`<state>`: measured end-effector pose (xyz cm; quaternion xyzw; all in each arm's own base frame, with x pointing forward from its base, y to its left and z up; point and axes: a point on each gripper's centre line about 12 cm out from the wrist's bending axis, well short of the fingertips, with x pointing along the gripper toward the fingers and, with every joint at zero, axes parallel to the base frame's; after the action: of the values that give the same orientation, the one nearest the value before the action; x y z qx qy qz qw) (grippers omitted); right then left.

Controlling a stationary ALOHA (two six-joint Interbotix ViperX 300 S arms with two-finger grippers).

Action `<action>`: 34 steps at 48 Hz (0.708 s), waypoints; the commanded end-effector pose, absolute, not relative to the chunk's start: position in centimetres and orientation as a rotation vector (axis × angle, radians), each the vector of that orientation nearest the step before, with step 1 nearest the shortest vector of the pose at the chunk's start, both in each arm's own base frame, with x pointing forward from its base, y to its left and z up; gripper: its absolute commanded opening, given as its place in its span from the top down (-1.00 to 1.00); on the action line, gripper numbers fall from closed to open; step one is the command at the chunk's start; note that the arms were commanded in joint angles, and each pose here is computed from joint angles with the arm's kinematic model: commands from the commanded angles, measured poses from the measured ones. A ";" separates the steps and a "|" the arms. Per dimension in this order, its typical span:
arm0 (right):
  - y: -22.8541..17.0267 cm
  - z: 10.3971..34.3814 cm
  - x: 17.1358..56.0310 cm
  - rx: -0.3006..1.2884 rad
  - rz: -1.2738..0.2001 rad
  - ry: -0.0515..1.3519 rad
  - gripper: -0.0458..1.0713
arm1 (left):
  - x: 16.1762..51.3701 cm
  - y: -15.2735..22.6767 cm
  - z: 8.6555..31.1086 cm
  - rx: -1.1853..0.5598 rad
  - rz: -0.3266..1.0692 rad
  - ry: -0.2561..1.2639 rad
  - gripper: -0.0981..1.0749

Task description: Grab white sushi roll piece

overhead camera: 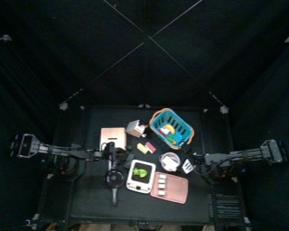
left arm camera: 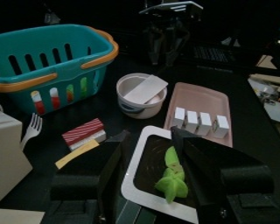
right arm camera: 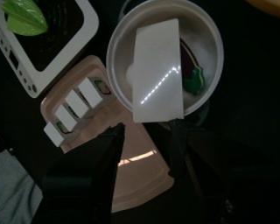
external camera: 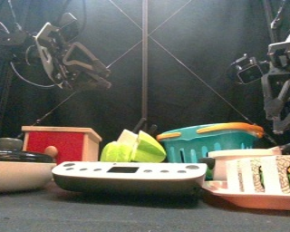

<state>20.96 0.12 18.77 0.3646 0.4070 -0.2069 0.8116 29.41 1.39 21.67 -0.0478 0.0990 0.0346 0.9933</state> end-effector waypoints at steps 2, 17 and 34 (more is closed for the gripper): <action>0.0 20.2 21.8 0.749 -0.416 0.819 -0.60 | 29.7 1.4 21.7 -0.093 0.068 0.203 -0.56; 0.7 22.8 24.2 0.603 -0.275 0.658 -0.60 | 31.6 -0.3 21.2 0.019 -0.034 0.254 -0.56; 3.7 19.9 25.9 0.454 -0.090 0.671 -0.59 | 34.1 -4.1 20.4 0.073 -0.144 0.419 -0.56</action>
<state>25.33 2.51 20.07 0.2321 0.3202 -0.0668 0.9160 33.28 -3.47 19.67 0.0338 0.2007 -0.0657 0.9769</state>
